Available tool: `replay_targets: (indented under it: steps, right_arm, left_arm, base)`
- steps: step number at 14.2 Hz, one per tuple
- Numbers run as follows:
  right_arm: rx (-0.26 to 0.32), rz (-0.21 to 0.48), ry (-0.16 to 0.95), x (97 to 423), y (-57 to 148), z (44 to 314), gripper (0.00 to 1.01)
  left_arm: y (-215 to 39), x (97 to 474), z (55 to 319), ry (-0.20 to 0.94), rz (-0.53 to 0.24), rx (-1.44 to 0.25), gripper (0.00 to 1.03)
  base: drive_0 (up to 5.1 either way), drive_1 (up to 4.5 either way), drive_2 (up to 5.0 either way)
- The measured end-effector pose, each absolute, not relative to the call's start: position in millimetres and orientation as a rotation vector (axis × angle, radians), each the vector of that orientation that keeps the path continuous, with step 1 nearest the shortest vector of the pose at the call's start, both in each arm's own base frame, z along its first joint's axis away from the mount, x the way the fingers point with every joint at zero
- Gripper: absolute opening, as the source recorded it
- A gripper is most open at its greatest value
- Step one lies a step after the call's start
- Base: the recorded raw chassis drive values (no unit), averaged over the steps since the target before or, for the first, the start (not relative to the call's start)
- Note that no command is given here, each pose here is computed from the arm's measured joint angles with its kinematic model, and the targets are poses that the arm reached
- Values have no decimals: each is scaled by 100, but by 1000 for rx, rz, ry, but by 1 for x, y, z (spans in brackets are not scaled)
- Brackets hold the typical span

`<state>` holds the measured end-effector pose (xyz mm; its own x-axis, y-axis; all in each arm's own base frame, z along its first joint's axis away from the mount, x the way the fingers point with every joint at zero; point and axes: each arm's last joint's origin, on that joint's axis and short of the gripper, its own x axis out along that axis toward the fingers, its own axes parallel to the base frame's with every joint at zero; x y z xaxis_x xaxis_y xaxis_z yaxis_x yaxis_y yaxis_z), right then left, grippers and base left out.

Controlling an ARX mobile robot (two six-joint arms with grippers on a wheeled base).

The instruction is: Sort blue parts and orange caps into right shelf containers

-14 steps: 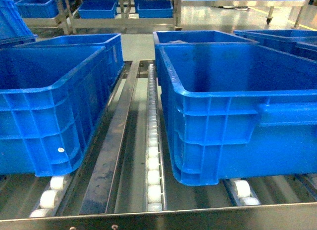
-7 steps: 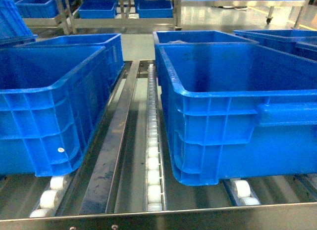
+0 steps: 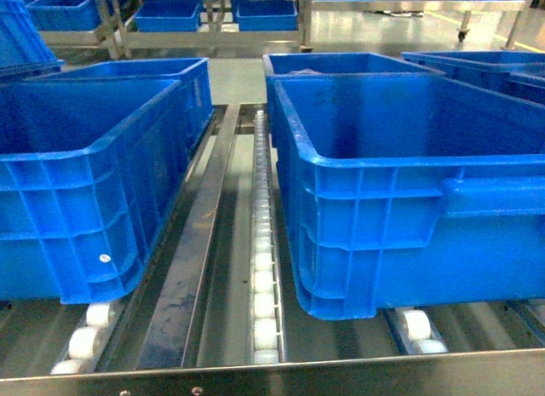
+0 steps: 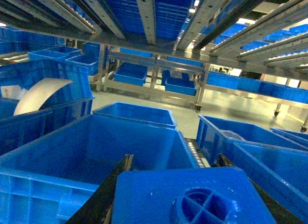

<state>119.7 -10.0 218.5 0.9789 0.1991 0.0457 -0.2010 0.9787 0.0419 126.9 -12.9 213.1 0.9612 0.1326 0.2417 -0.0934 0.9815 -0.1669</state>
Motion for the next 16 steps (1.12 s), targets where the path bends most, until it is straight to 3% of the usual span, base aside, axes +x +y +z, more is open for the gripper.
replay_targets:
  steps: [16]
  right_arm:
    - [46, 202, -42, 120, -10, 218, 42]
  left_arm:
    - [-13, 127, 213, -254, 115, -155, 43]
  base:
    - [0, 0, 0]
